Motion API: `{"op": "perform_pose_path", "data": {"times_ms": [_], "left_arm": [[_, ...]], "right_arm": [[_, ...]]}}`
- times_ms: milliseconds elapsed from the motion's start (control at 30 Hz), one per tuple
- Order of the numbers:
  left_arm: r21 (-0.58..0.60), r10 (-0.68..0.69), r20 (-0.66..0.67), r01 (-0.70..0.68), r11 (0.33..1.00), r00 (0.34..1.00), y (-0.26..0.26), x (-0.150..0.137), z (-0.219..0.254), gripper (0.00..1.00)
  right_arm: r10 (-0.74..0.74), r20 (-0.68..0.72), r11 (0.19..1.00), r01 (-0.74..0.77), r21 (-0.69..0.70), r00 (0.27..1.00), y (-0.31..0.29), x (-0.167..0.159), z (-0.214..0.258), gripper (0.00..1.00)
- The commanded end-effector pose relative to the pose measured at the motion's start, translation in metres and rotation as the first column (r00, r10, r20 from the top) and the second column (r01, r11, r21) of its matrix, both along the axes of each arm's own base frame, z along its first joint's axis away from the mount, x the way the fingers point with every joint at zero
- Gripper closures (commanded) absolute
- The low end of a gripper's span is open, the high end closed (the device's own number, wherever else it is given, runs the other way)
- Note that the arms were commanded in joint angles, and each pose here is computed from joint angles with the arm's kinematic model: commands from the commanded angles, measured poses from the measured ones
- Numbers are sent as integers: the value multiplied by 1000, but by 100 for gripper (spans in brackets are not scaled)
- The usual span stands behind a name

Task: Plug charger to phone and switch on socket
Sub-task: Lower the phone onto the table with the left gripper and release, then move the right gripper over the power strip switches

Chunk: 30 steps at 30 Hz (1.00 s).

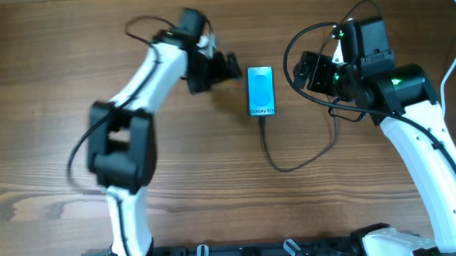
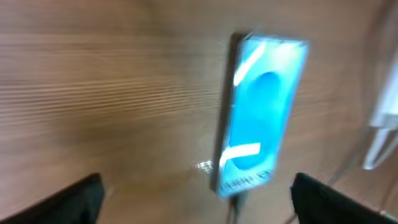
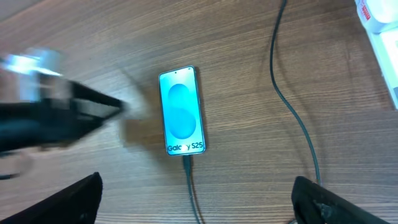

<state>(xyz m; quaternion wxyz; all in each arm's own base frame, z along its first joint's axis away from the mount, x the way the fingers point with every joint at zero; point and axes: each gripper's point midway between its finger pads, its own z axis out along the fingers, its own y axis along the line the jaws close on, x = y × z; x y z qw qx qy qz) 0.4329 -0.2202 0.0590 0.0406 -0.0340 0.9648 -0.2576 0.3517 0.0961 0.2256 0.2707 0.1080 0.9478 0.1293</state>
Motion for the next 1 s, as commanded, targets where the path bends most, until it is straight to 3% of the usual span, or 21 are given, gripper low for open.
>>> {"op": "perform_pose_path", "data": {"times_ms": [0, 133, 300, 367, 433, 667, 800, 967], "left_arm": [[-12, 88, 257, -87, 996, 962, 46, 12, 121, 0], [109, 195, 345, -245, 963, 918, 109, 4, 159, 0], [252, 264, 331, -355, 900, 906, 159, -6, 153, 0], [264, 268, 317, -356, 896, 910, 162, -10, 151, 0], [264, 267, 316, -355, 897, 910, 162, -10, 151, 0], [264, 267, 316, -354, 897, 911, 161, -10, 151, 0], [264, 267, 316, -354, 897, 911, 161, -10, 151, 0], [264, 267, 316, -354, 897, 911, 161, -10, 151, 0]], "right_arm": [[-25, -1, 999, 25, -25, 1000, -21, 8, -2, 1], [-5, 4, 998, 5, 55, 1000, -52, 13, 15, 1], [-263, 17, 965, 263, -11, 965, -154, 28, 43, 1], [-525, 33, 848, 526, -62, 851, -212, 30, 37, 1], [-673, 39, 734, 674, -82, 738, -251, 32, 25, 1], [-750, -100, 662, 740, -119, 654, -298, 61, -69, 1], [-728, -234, 680, 723, -124, 645, -294, 72, -135, 1], [-713, -302, 687, 717, -122, 633, -291, 77, -176, 1]]}}
